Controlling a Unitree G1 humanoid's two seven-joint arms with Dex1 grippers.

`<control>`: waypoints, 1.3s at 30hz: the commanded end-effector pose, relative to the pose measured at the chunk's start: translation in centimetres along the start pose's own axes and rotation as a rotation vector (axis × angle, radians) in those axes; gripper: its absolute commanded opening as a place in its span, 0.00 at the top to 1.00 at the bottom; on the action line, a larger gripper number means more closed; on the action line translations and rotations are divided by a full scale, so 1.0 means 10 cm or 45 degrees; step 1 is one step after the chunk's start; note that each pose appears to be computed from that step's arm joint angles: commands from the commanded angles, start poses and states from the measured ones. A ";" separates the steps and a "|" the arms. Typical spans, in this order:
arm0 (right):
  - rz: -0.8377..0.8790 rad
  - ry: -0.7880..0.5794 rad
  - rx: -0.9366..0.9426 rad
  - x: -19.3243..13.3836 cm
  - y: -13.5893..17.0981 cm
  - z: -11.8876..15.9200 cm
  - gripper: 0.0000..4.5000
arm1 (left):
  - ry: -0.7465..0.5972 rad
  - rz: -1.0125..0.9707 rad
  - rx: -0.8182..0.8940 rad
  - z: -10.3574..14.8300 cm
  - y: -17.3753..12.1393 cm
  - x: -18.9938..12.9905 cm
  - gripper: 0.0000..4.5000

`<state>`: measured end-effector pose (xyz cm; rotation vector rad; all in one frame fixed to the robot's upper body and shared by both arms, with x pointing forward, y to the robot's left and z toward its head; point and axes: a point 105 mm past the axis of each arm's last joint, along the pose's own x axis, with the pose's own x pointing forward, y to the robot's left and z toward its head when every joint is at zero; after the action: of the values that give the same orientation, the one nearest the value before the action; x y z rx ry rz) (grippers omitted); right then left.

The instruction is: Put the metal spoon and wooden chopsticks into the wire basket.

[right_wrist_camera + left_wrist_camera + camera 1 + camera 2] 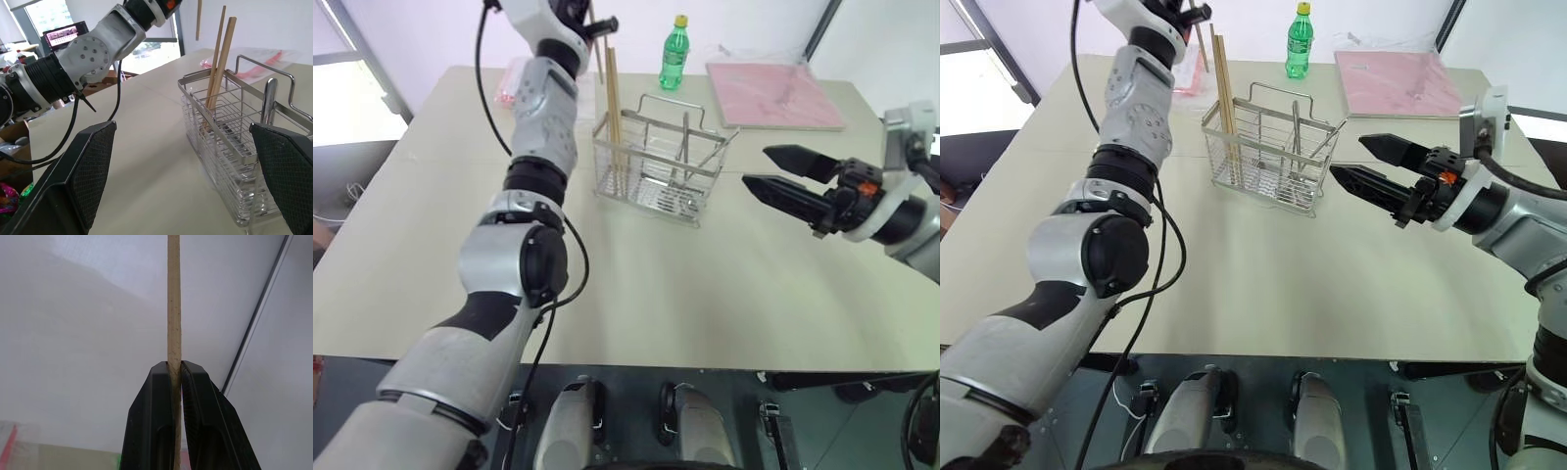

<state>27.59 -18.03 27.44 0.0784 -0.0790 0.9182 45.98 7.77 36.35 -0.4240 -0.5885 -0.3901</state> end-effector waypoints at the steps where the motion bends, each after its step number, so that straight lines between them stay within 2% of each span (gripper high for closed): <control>1: -0.012 -0.051 -0.049 -0.06 0.07 0.13 0.00 | -0.005 -0.051 0.046 -0.01 -0.12 0.02 0.98; 12: -0.035 -0.054 -0.037 -0.07 0.09 0.14 0.00 | 0.092 -0.101 0.195 -0.44 -0.21 -0.18 0.98; 17: -0.039 -0.054 -0.032 -0.07 0.08 0.15 0.00 | 0.112 -0.113 0.200 -0.53 -0.22 -0.23 0.98; 20: -0.037 -0.054 -0.029 -0.06 0.08 0.15 0.00 | 0.114 -0.107 0.188 -0.54 -0.21 -0.25 0.74; 26: -0.035 -0.050 -0.030 -0.06 0.06 0.15 0.00 | 0.108 -0.119 0.173 -0.55 -0.23 -0.26 0.07; 27: -0.036 -0.049 -0.030 -0.06 0.05 0.15 0.00 | 0.101 -0.120 0.172 -0.53 -0.23 -0.26 0.00; 31: -0.039 -0.044 -0.043 -0.07 0.03 0.15 0.00 | 0.058 -0.137 0.205 -0.37 -0.21 -0.24 0.00; 35: -0.040 -0.042 -0.066 -0.06 -0.01 0.18 0.00 | -0.006 -0.176 0.260 0.18 -0.14 -0.16 0.00; 39: -0.032 -0.039 -0.089 -0.05 -0.07 0.20 0.00 | 0.130 -0.272 0.356 0.58 0.00 -0.22 0.00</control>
<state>27.95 -18.88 28.03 0.0748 -0.0877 0.8818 43.18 10.92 37.57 -0.1240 -0.5849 -0.4465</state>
